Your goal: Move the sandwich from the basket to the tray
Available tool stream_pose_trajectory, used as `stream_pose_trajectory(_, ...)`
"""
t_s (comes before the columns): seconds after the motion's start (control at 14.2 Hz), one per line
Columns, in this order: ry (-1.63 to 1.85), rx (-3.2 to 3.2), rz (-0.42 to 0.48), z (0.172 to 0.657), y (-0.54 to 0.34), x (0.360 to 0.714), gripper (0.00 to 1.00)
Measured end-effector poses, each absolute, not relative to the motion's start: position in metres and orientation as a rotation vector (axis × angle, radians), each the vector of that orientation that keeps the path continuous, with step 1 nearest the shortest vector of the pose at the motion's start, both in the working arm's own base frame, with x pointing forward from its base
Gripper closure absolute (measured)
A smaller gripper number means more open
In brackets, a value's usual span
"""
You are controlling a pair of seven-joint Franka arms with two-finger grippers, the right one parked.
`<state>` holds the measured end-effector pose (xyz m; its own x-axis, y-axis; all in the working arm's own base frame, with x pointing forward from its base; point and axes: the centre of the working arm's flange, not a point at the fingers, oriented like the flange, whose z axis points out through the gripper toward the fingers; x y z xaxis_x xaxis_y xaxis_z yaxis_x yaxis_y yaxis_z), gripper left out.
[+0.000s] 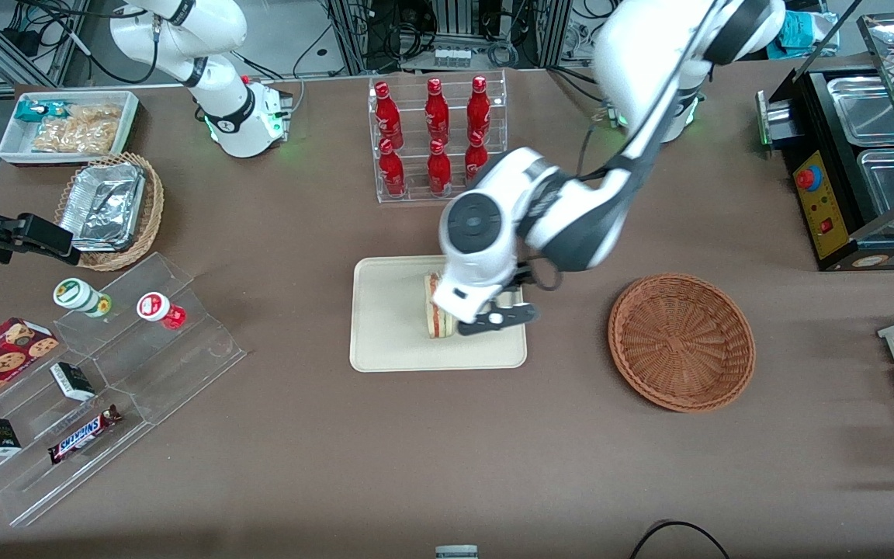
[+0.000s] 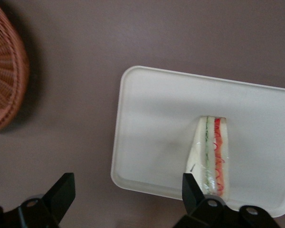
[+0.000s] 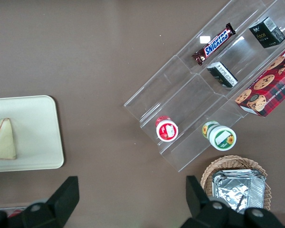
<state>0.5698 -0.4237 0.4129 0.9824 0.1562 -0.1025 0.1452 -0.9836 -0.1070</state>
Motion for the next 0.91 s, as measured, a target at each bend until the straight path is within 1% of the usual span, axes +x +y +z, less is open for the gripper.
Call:
stream_pose_trajectory(0.14, -0.208, -3.019, 0.178, 0.449, -0.365, 0.575, 0.00)
stream_pose_trajectory(0.42, -0.189, -2.989, 0.216, 0.509, -0.257, 0.559, 0.00)
stream_pose_trajectory(0.7, -0.149, -2.984, 0.268, 0.541, -0.172, 0.542, 0.00)
stream_pose_trajectory(0.91, -0.141, -2.992, 0.259, 0.561, -0.136, 0.532, 0.00)
